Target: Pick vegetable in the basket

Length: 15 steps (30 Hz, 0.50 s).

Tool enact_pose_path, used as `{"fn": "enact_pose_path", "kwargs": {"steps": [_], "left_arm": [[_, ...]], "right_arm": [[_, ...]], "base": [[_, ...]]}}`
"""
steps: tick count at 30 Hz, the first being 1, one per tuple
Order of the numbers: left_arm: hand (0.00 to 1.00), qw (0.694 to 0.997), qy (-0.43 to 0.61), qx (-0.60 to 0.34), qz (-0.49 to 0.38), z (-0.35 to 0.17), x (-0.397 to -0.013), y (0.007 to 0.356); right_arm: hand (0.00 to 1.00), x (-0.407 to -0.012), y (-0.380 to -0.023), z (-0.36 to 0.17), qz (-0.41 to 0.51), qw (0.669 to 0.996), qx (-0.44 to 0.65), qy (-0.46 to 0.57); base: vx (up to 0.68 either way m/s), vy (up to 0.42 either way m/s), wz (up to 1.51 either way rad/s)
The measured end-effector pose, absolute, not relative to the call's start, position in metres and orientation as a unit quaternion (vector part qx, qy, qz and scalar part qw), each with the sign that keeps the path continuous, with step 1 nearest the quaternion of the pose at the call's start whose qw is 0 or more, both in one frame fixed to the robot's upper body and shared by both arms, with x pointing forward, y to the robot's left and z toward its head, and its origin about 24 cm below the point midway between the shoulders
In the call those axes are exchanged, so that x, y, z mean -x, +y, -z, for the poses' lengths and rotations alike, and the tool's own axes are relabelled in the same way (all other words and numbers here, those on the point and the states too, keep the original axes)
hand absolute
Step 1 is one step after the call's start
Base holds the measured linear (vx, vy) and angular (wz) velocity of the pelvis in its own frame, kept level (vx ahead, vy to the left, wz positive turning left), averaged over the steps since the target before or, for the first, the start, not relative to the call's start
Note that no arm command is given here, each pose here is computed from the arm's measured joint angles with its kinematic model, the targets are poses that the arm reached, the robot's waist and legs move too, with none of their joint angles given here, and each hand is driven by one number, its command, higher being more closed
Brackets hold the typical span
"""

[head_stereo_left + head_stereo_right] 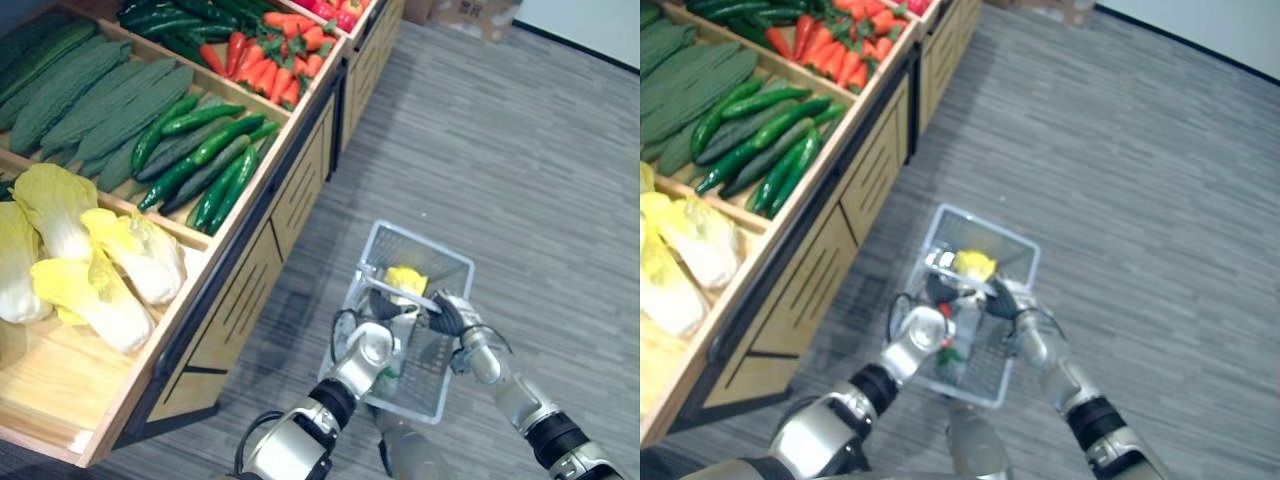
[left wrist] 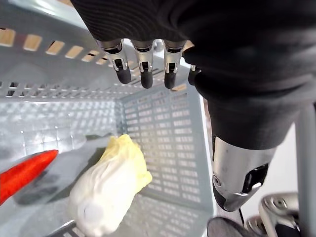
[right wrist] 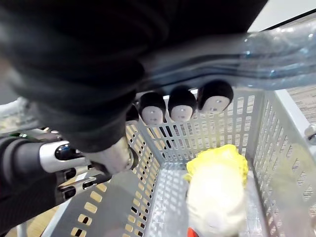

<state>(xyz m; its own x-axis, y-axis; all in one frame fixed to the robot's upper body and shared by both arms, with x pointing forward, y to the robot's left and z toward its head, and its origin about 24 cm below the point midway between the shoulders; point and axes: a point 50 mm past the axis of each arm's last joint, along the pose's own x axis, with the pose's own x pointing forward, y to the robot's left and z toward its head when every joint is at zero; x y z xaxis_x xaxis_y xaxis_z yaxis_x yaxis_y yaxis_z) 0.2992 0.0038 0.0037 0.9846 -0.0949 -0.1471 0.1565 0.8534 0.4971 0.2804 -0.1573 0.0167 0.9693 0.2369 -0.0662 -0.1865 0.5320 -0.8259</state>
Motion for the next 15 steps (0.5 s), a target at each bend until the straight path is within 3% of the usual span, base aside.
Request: {"fn": "enact_pose_path", "kwargs": {"steps": [9, 13, 15], "left_arm": [[0.0, 0.959, 0.034, -0.256, 0.114, -0.012, -0.293, -0.012], [0.0, 0.963, -0.03, -0.196, 0.183, -0.031, -0.264, -0.015], [0.0, 0.96, -0.049, -0.159, 0.224, -0.036, -0.244, 0.002]], "right_arm": [[1.0, -0.277, -0.172, -0.014, -0.092, 0.882, 0.463, -0.011], [1.0, -0.275, -0.206, -0.02, -0.019, 0.891, 0.453, 0.008], [1.0, -0.269, -0.223, -0.017, -0.002, 0.888, 0.46, 0.023]], "base": [[-0.01, -0.014, 0.14], [-0.02, -0.013, 0.35], [-0.02, -0.007, 0.38]]}}
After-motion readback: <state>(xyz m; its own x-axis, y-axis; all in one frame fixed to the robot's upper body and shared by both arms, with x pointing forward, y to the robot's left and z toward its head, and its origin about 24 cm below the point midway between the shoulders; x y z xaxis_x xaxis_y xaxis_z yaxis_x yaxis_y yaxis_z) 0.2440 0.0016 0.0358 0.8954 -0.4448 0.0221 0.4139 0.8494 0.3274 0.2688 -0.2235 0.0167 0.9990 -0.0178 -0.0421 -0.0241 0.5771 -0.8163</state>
